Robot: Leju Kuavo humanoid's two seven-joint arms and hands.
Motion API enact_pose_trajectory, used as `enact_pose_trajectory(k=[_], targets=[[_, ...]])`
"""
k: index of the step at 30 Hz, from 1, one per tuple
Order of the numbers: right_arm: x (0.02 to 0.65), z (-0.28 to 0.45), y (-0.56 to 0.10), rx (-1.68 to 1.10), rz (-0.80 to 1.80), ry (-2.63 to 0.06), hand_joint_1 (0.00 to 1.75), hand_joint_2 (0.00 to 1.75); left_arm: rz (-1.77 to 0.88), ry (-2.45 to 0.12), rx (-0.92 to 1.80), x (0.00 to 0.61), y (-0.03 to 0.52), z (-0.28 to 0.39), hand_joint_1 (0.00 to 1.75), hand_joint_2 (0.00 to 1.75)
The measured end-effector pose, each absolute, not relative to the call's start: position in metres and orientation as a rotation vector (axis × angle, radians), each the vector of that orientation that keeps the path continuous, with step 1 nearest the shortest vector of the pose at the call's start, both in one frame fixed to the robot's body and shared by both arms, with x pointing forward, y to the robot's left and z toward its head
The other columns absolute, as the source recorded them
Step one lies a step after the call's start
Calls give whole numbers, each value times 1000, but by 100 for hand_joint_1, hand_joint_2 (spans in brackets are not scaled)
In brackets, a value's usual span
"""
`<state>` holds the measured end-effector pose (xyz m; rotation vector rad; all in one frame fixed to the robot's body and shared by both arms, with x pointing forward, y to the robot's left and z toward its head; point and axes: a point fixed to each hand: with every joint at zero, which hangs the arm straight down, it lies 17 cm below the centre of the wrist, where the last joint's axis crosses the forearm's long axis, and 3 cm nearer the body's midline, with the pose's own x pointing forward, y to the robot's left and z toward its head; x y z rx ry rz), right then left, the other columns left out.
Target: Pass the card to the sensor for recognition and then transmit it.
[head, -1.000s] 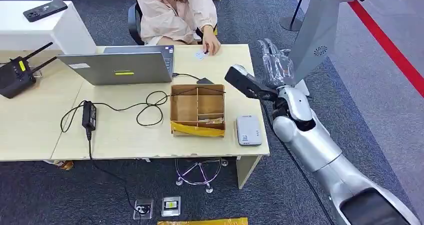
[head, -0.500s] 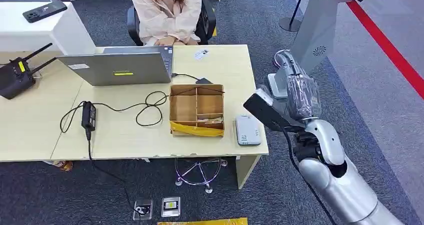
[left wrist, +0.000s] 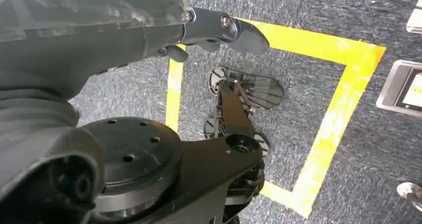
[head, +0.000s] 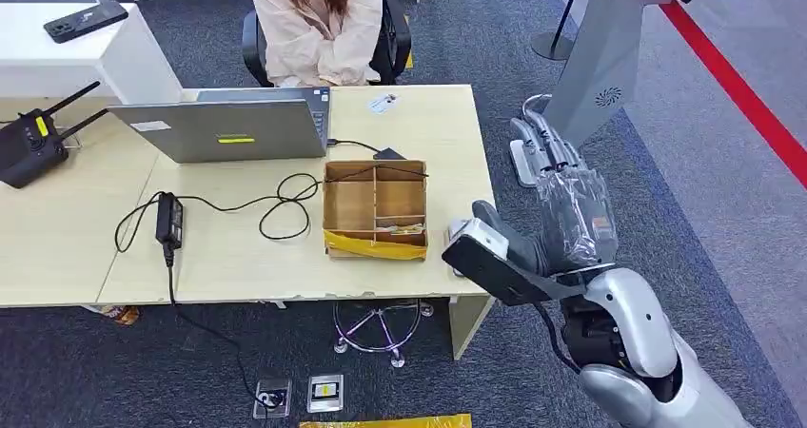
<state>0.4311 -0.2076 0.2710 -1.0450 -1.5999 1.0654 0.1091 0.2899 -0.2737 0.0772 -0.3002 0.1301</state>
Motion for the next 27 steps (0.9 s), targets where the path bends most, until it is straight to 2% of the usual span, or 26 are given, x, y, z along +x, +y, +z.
enact_pose_trajectory(k=[6, 7, 13, 27], targets=[[422, 263, -202, -1085, 1107, -1559, 0, 0, 155, -294, 88, 109, 293, -274, 0, 0], [412, 253, -198, -1118, 1144, -1536, 0, 175, 171, -280, 95, 107, 295, -275, 0, 0], [396, 233, -175, -1072, 1231, -1522, 0, 175, 199, -274, 96, 107, 296, -275, 0, 0], [385, 215, -145, -1012, 1242, -1565, 0, 175, 194, -277, 92, 108, 295, -275, 0, 0]])
